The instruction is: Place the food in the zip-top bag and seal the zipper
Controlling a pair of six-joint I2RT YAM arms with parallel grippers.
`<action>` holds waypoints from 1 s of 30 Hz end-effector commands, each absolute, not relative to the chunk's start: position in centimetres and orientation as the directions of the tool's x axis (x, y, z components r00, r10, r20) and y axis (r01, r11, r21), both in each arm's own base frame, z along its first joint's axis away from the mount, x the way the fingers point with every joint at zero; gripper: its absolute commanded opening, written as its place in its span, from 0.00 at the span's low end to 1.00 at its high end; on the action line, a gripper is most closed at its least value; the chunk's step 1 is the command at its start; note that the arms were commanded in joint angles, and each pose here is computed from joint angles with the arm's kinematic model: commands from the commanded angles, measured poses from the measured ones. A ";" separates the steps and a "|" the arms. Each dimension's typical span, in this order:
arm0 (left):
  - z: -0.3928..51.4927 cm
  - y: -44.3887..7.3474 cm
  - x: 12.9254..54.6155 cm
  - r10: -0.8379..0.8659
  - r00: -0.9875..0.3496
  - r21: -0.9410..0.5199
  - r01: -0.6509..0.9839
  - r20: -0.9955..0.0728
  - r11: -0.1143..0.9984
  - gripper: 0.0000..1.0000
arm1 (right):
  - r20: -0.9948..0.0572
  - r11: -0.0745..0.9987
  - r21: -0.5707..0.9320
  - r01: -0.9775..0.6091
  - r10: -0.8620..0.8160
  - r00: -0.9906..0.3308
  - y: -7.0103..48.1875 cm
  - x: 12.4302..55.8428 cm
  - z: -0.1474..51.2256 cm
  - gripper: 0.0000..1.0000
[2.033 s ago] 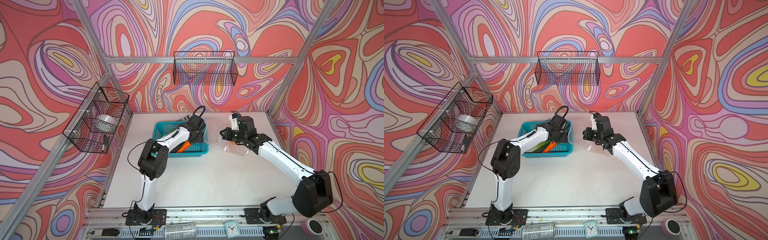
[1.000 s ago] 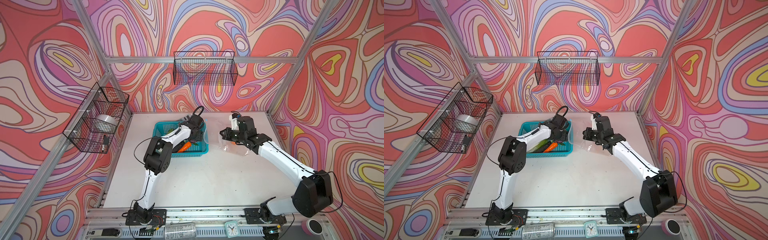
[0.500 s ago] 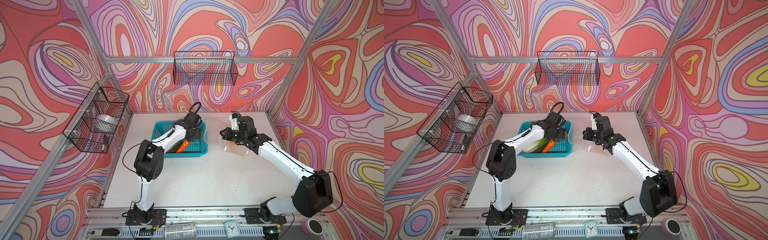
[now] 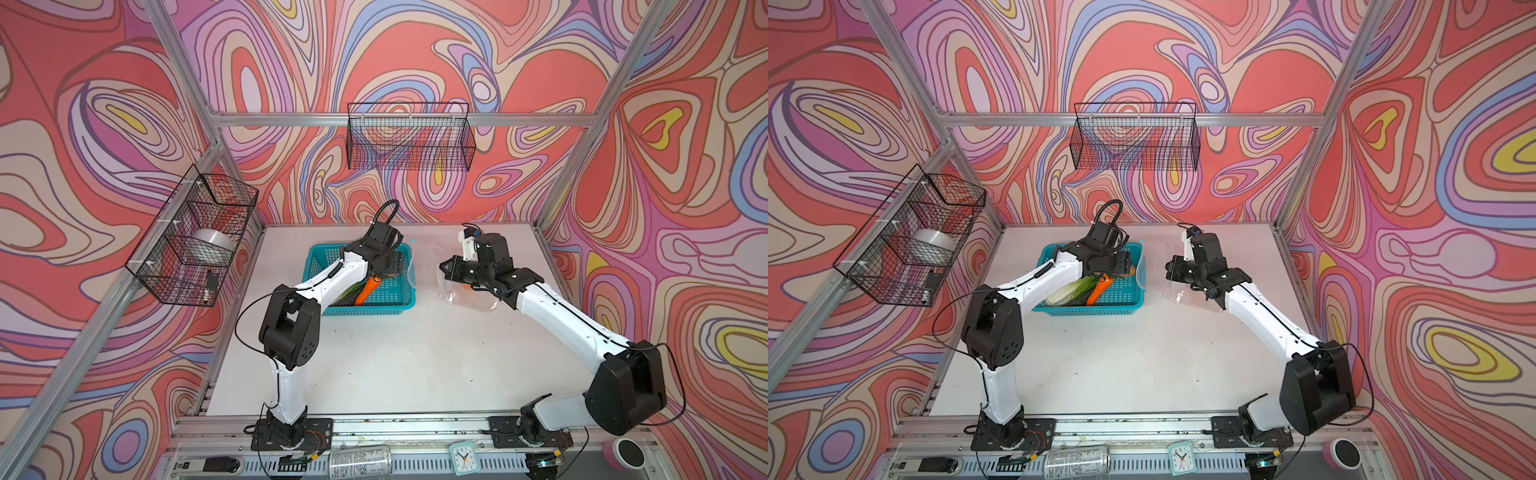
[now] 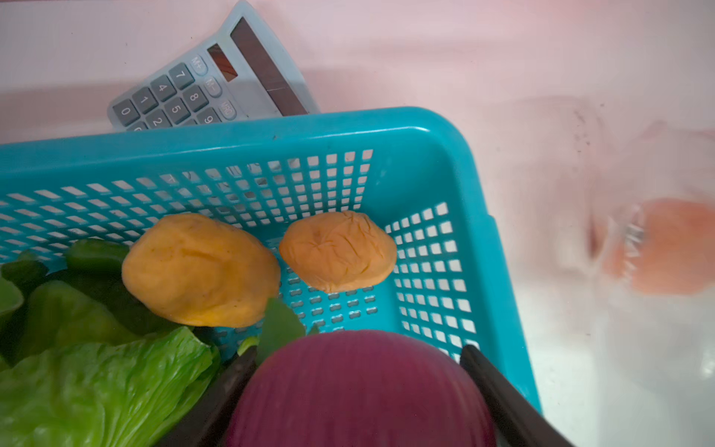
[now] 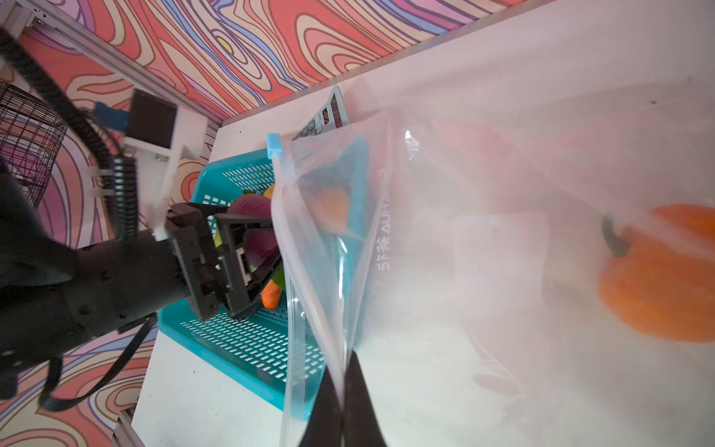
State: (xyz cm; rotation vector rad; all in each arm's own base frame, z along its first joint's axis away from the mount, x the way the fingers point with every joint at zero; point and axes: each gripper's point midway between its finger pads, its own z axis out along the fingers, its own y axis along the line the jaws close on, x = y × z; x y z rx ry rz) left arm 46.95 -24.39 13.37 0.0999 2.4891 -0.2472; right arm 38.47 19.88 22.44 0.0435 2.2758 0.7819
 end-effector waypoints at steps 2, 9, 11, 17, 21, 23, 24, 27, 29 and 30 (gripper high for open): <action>11.2 -22.8 49.8 -0.020 -0.808 -0.095 0.045 -0.588 0.994 0.66 | -0.637 0.814 0.549 -0.190 0.261 -0.725 19.4 38.2 23.0 0.00; 9.1 -22.4 50.9 -0.064 -0.823 -0.073 -0.027 -0.564 0.997 0.90 | -0.641 0.820 0.540 -0.191 0.253 -0.725 19.4 38.2 22.7 0.00; 8.9 -22.4 50.8 -0.070 -0.825 -0.073 -0.035 -0.561 0.997 1.00 | -0.640 0.821 0.537 -0.193 0.248 -0.727 19.4 38.3 22.6 0.00; 10.2 -21.8 50.7 -0.055 -0.813 -0.047 -0.034 -0.580 0.998 1.00 | -0.639 0.819 0.539 -0.194 0.249 -0.728 19.5 38.5 22.7 0.00; 10.6 -21.9 50.4 -0.037 -0.814 -0.050 -0.010 -0.579 0.999 1.00 | -0.633 0.815 0.547 -0.190 0.254 -0.731 19.7 38.6 22.6 0.00; 10.4 -21.9 50.1 -0.033 -0.821 -0.053 -0.004 -0.570 0.999 1.00 | -0.634 0.813 0.549 -0.193 0.254 -0.730 19.7 38.6 22.8 0.00; 10.3 -22.0 49.9 -0.035 -0.825 -0.062 -0.001 -0.564 0.998 1.00 | -0.632 0.813 0.550 -0.192 0.255 -0.731 19.7 38.6 22.8 0.00; 9.8 -22.5 49.0 -0.041 -0.840 -0.095 0.012 -0.541 0.995 0.96 | -0.632 0.812 0.552 -0.191 0.258 -0.731 19.8 38.6 22.9 0.00; 9.8 -22.7 48.7 -0.045 -0.842 -0.114 0.019 -0.537 0.993 0.91 | -0.632 0.812 0.552 -0.191 0.258 -0.731 19.8 38.6 22.9 0.00; 9.9 -22.7 48.6 -0.049 -0.840 -0.121 0.019 -0.540 0.992 0.89 | -0.632 0.811 0.553 -0.191 0.259 -0.730 19.8 38.7 23.0 0.00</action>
